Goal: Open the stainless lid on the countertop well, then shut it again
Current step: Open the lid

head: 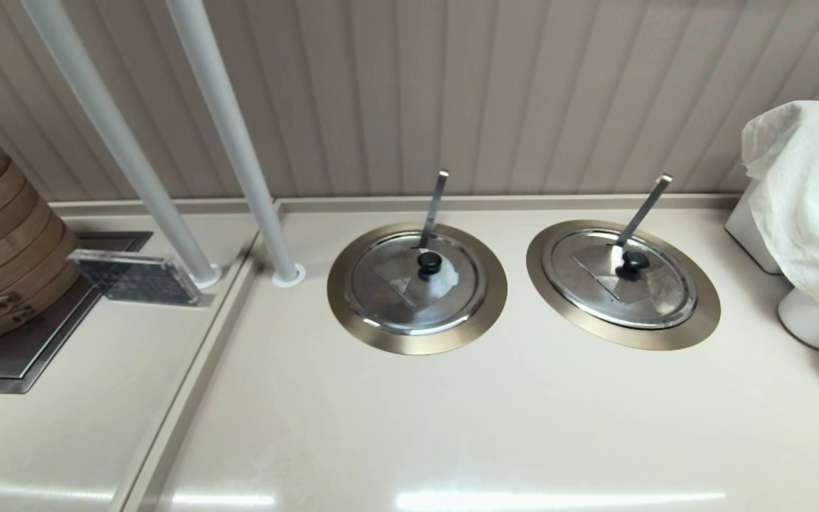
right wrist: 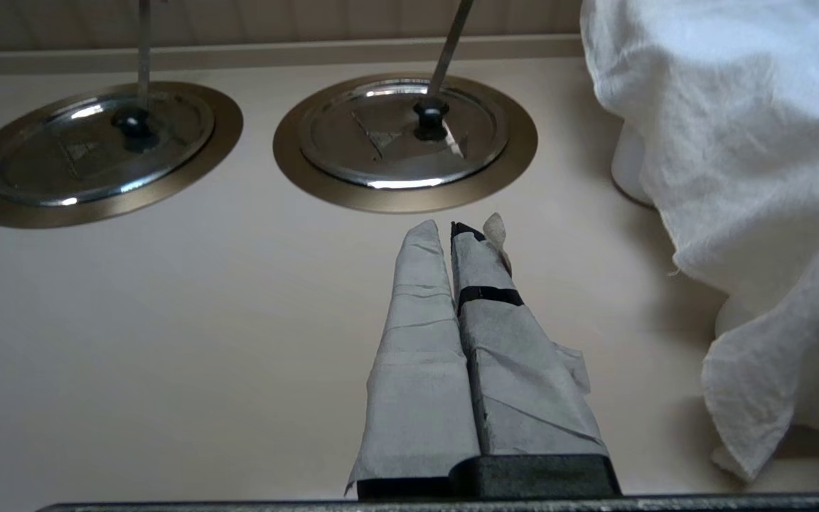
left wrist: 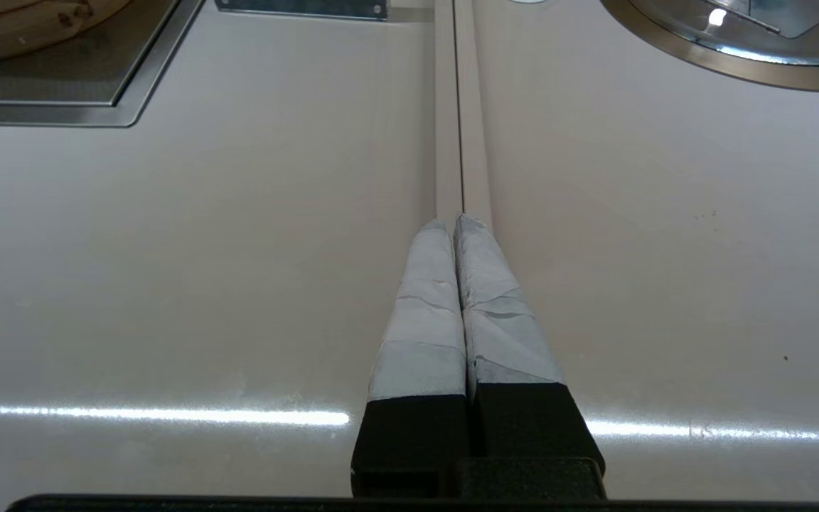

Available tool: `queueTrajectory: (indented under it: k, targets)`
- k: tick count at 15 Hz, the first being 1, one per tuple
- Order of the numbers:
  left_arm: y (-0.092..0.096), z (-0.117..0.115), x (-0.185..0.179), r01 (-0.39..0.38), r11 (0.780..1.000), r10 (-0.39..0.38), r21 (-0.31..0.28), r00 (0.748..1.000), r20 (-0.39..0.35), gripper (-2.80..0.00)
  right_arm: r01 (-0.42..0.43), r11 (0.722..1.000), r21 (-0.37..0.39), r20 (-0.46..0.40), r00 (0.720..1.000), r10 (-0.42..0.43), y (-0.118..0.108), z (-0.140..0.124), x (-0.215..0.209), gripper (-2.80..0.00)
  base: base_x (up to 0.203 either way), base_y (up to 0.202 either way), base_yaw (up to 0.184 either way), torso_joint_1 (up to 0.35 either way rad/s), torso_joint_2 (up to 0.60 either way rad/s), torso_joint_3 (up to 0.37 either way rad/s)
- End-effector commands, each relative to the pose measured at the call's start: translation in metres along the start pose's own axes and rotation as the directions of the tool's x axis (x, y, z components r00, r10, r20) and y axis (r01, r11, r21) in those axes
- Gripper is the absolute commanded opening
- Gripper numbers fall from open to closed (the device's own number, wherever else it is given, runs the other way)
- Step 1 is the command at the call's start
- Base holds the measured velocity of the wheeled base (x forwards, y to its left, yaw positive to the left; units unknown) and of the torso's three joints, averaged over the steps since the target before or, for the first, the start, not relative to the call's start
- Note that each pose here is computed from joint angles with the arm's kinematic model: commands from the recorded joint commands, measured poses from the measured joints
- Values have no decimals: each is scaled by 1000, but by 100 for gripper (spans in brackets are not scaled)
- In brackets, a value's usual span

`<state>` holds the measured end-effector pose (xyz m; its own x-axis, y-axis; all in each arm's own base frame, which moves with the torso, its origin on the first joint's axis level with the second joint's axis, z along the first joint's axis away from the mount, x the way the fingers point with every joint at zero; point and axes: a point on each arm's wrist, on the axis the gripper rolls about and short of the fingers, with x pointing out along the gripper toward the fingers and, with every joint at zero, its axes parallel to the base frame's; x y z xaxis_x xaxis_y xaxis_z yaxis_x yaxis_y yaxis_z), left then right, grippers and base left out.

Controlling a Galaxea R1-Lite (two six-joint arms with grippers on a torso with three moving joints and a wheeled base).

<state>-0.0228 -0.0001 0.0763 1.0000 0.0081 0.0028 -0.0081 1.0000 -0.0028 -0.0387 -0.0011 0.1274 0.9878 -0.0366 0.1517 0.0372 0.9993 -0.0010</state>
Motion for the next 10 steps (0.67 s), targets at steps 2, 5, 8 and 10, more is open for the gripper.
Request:
queueTrajectory:
  k: [2, 5, 8, 10]
  targets:
    - [0, 0, 0, -1, 1000, 1, 0, 1000, 0, -280, 0, 1000, -9, -87, 996, 0, 1, 61, 23, -280, 0, 0, 0, 0, 0, 0]
    - [0, 0, 0, -1, 1000, 1, 0, 1000, 0, -280, -14, 997, -82, -299, 954, -11, 2, 117, 91, -280, 0, 0, 0, 0, 0, 0]
    - [0, 0, 0, -1, 1000, 1, 0, 1000, 0, -280, -59, 993, -105, -503, 864, -2, 8, 133, 180, -280, 0, 0, 0, 0, 0, 0]
    - [0, 0, 0, -1, 1000, 1, 0, 1000, 0, -280, -73, 995, -65, -638, 770, 15, 18, 110, 230, -280, 0, 0, 0, 0, 0, 0]
